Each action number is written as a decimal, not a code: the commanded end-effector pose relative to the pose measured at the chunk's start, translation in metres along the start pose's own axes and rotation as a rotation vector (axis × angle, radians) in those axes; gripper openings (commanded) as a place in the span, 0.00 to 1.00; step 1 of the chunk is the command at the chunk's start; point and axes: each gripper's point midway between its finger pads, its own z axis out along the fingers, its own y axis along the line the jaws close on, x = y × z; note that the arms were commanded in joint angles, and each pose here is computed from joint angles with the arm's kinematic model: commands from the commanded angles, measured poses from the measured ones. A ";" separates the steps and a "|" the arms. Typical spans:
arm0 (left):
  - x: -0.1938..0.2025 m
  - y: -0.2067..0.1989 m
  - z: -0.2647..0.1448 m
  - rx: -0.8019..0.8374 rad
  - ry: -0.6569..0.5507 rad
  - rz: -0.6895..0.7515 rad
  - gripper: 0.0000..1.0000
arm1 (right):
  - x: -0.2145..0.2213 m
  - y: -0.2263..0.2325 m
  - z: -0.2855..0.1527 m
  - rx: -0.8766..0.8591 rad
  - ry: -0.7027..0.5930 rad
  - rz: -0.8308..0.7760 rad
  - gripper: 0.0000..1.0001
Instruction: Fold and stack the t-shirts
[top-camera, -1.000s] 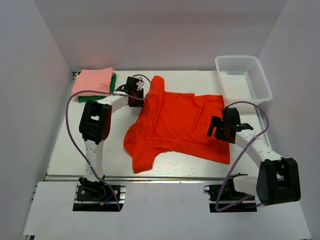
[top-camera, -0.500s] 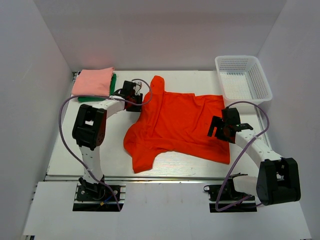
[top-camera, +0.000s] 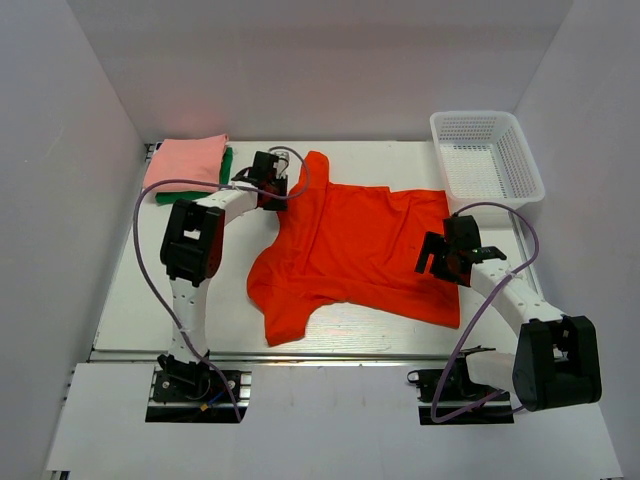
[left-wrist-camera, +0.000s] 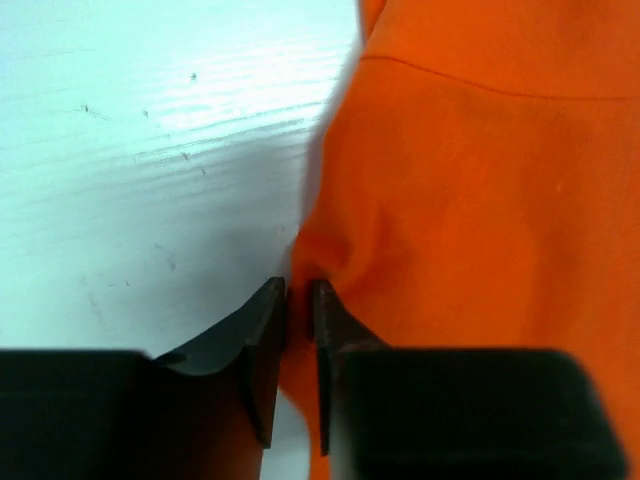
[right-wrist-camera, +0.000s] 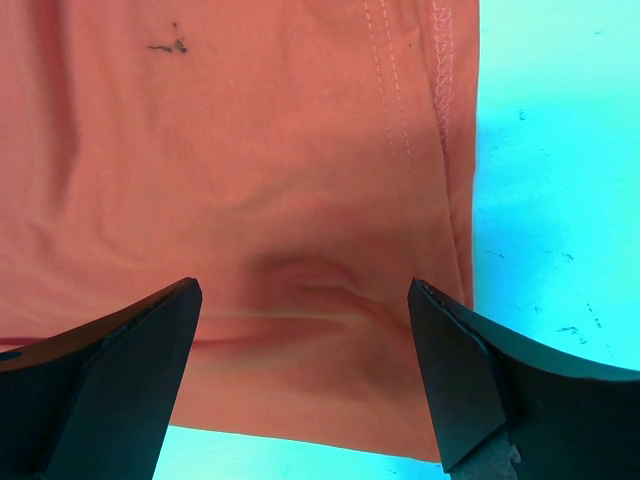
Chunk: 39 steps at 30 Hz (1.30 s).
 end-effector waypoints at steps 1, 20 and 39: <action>0.003 -0.005 0.003 -0.002 0.028 0.014 0.26 | -0.007 -0.004 -0.001 0.018 -0.040 0.016 0.90; -0.122 0.064 -0.033 -0.351 -0.324 -0.034 0.00 | 0.006 -0.007 0.026 0.064 0.045 0.019 0.90; -0.076 0.070 -0.115 -0.301 -0.196 -0.177 1.00 | -0.010 0.028 -0.015 -0.156 -0.053 0.024 0.90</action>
